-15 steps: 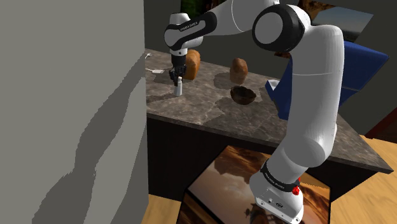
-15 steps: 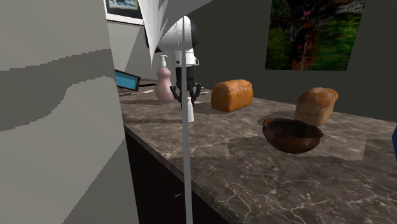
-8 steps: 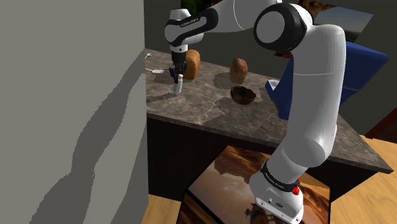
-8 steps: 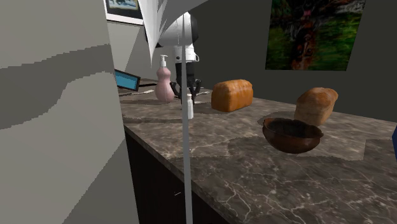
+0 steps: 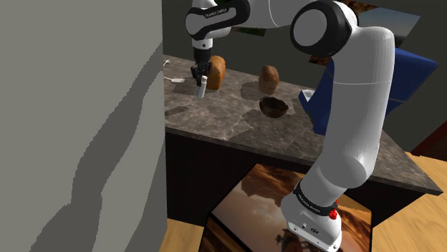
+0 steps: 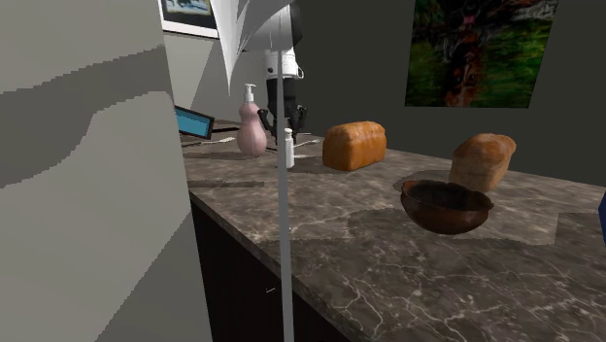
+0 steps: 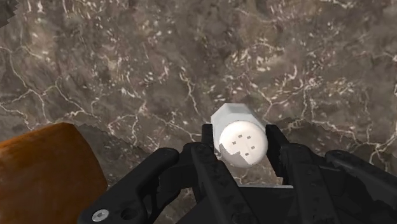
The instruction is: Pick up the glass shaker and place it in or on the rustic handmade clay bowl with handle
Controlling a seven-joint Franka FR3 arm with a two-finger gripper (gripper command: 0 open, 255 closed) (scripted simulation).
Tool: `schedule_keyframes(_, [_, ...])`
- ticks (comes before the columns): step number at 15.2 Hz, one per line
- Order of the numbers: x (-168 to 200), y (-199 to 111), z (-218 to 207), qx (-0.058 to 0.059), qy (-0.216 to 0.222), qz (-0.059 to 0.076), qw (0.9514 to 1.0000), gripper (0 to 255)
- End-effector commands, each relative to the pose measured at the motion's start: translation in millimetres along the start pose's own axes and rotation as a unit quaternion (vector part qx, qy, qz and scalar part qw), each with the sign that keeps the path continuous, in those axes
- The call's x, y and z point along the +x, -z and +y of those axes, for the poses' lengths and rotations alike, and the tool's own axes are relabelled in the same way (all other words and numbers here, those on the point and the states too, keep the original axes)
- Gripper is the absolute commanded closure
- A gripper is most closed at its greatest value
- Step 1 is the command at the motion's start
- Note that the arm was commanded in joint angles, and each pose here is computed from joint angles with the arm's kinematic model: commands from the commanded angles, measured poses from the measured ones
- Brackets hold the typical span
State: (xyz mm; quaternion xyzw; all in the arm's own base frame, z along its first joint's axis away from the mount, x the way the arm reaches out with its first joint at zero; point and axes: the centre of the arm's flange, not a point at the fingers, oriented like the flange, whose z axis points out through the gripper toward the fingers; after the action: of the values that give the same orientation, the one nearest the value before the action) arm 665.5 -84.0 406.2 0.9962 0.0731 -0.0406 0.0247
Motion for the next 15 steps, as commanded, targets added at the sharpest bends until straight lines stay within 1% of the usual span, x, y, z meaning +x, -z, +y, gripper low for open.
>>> schedule_keyframes(1, [-1.3, 9.6, 1.5, 0.000, 0.000, 0.000, 1.0000, 255])
schedule_keyframes(15, [-7.6, 83.2, 4.7, 0.000, 0.000, 0.000, 1.0000, 255])
